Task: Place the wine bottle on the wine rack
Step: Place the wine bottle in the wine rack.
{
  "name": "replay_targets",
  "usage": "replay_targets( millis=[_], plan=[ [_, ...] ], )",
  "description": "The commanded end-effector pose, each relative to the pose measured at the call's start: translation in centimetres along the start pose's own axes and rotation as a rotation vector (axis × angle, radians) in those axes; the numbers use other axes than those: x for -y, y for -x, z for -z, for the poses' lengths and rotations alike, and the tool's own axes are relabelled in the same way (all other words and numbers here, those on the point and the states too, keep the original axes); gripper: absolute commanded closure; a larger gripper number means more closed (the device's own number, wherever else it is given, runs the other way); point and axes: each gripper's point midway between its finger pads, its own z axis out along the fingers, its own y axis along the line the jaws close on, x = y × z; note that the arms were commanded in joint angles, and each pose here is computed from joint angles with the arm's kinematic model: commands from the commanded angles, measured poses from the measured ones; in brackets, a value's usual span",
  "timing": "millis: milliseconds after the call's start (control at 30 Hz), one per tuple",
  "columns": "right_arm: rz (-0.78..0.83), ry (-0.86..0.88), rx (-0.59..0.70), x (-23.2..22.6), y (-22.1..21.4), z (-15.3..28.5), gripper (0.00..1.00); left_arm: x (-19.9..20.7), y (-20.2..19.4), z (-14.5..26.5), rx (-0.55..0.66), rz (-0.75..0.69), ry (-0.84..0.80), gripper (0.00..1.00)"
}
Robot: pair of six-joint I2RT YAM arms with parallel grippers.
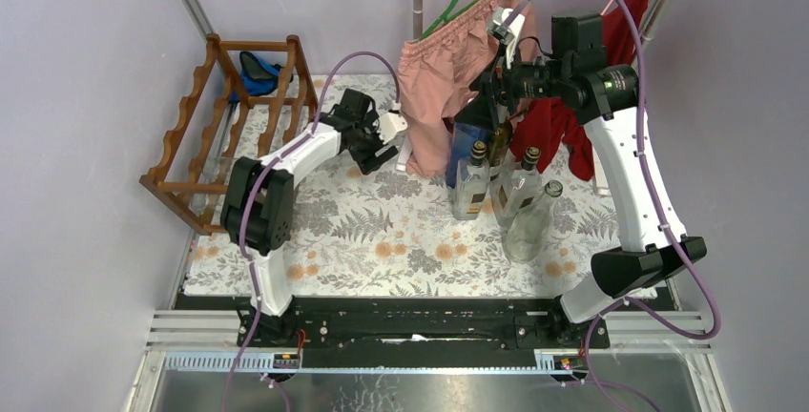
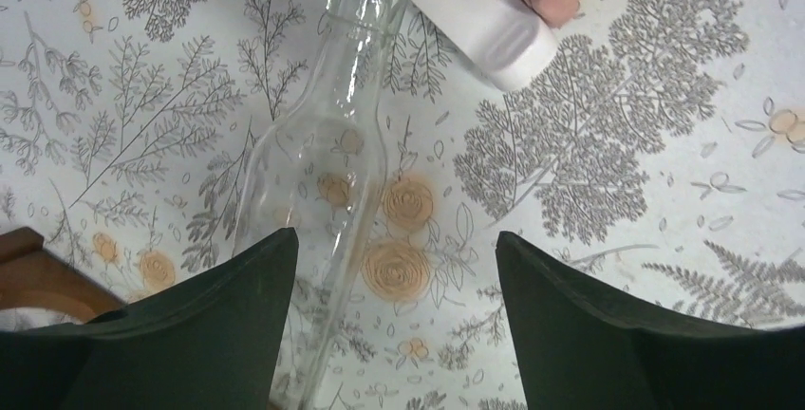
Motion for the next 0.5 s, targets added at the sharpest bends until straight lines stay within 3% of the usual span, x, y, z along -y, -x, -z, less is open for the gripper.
replay_targets(
  millis=[0,167,467],
  plan=[
    [0.047,-0.001,0.042,-0.9,1.4,1.1,0.00,-1.4,2.1,2.2,0.089,-0.077,0.080,0.14],
    [0.048,0.002,0.049,-1.1,1.7,1.2,0.00,-3.1,2.0,1.5,0.051,-0.148,0.132,0.10],
    [0.047,-0.008,0.039,-1.3,1.2,1.5,0.00,-3.7,-1.5,-1.9,-0.077,-0.183,0.033,0.10]
  ],
)
